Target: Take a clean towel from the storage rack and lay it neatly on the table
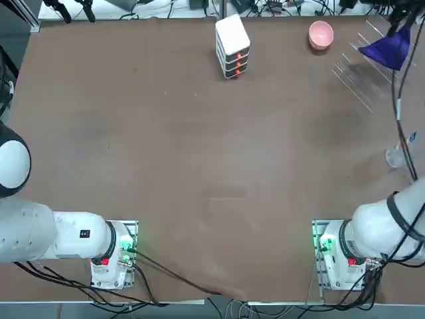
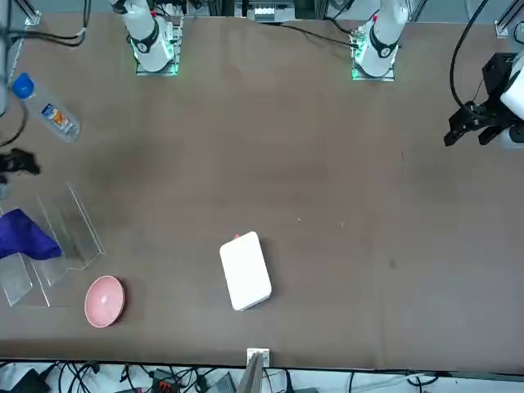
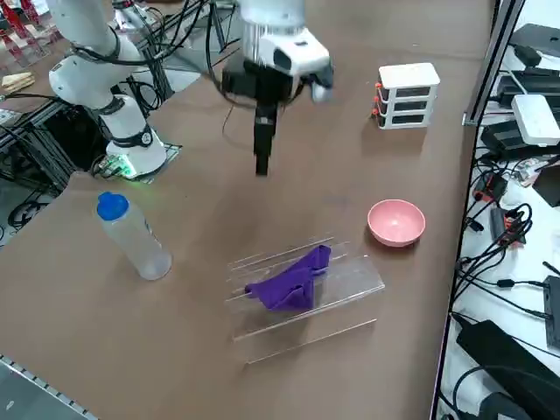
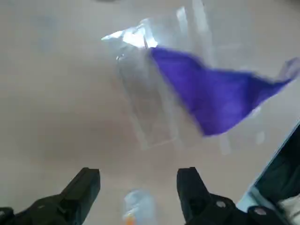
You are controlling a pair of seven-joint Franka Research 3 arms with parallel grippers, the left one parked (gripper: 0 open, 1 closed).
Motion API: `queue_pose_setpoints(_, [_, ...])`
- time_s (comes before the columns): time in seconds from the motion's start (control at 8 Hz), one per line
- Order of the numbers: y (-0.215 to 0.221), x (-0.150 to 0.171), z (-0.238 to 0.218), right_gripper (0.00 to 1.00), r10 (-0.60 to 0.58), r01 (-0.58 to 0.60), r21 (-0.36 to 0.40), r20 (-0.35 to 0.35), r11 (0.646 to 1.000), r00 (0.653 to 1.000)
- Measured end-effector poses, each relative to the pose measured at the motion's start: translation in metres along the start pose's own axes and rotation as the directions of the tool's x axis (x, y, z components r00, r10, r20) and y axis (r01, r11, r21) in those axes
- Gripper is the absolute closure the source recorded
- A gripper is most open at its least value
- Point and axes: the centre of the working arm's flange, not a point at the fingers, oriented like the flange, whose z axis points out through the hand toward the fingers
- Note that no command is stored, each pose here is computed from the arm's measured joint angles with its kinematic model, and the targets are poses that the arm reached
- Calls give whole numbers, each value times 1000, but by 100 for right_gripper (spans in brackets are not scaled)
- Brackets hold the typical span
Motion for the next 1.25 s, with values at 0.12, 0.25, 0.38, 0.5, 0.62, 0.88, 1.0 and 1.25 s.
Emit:
queue_pose_setpoints(0.12, [36,0,10,0,-6,4,-36,-68,999,998])
queue_pose_setpoints(0.25, [64,-3,22,0,13,-22,-59,-138,998,990])
queue_pose_setpoints(0.38, [87,-6,37,0,49,-63,-65,-208,996,977])
queue_pose_setpoints(0.5, [105,-10,55,0,75,-93,-56,-265,994,961])
queue_pose_setpoints(0.62, [119,-13,75,0,78,-95,-41,-303,995,950])
queue_pose_setpoints(0.88, [132,-13,109,0,70,-86,-35,-330,996,941])
queue_pose_setpoints(1.0, [133,-10,117,0,69,-88,-42,-336,995,939])
queue_pose_setpoints(1.25, [136,-8,128,3,73,-95,-48,-342,994,937])
